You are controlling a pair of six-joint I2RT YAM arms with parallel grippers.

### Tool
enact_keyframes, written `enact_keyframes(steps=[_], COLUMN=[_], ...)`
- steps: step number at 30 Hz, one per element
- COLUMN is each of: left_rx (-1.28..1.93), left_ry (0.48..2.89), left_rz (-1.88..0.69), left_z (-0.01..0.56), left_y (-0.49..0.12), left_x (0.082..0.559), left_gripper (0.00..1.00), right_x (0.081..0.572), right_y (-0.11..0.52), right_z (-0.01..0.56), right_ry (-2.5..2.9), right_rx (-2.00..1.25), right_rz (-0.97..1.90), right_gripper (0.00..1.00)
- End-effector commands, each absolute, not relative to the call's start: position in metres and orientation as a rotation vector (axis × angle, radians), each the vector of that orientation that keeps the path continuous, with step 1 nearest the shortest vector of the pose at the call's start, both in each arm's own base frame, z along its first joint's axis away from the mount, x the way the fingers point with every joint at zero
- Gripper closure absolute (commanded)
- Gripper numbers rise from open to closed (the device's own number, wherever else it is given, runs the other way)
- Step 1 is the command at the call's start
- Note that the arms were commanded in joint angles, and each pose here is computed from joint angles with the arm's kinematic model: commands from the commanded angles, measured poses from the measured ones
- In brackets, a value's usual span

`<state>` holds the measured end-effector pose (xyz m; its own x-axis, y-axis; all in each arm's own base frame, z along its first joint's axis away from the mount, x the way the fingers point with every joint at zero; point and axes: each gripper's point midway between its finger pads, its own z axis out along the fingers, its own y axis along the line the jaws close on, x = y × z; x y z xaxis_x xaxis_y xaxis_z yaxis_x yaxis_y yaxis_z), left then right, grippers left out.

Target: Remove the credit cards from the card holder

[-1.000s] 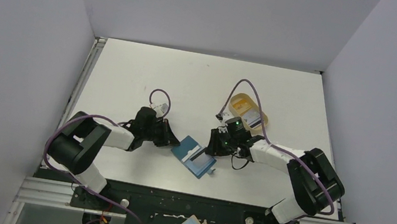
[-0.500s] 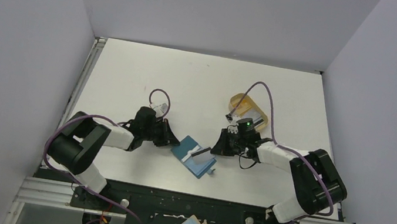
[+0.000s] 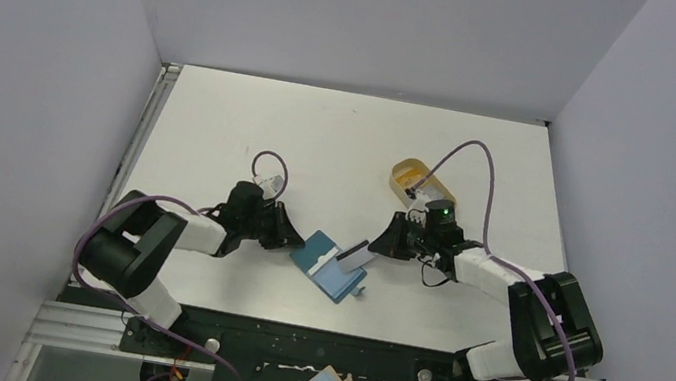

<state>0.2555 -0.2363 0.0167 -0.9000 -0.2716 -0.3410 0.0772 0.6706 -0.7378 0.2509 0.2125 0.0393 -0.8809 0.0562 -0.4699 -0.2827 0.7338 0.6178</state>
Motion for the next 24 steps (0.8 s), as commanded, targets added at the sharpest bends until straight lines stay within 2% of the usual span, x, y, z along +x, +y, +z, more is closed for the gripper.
enact_keyframes(steps=[1, 15, 24], left_rx=[-0.104, -0.113, -0.098], left_ry=[2.387, 2.372, 2.367], left_rz=[-1.152, -1.159, -1.149], left_z=[0.034, 0.037, 0.041], left_y=[-0.239, -0.235, -0.23], left_x=[0.262, 0.262, 0.259], left_gripper=[1.0, 1.0, 1.0], right_x=[0.271, 0.332, 0.384], right_y=[0.229, 0.221, 0.153], right_z=[0.082, 0.143, 0.159], right_ry=[2.267, 2.058, 2.064], right_rx=[-0.206, -0.142, -0.065], right_rz=[1.138, 1.223, 0.995], right_gripper=[1.0, 1.0, 1.0])
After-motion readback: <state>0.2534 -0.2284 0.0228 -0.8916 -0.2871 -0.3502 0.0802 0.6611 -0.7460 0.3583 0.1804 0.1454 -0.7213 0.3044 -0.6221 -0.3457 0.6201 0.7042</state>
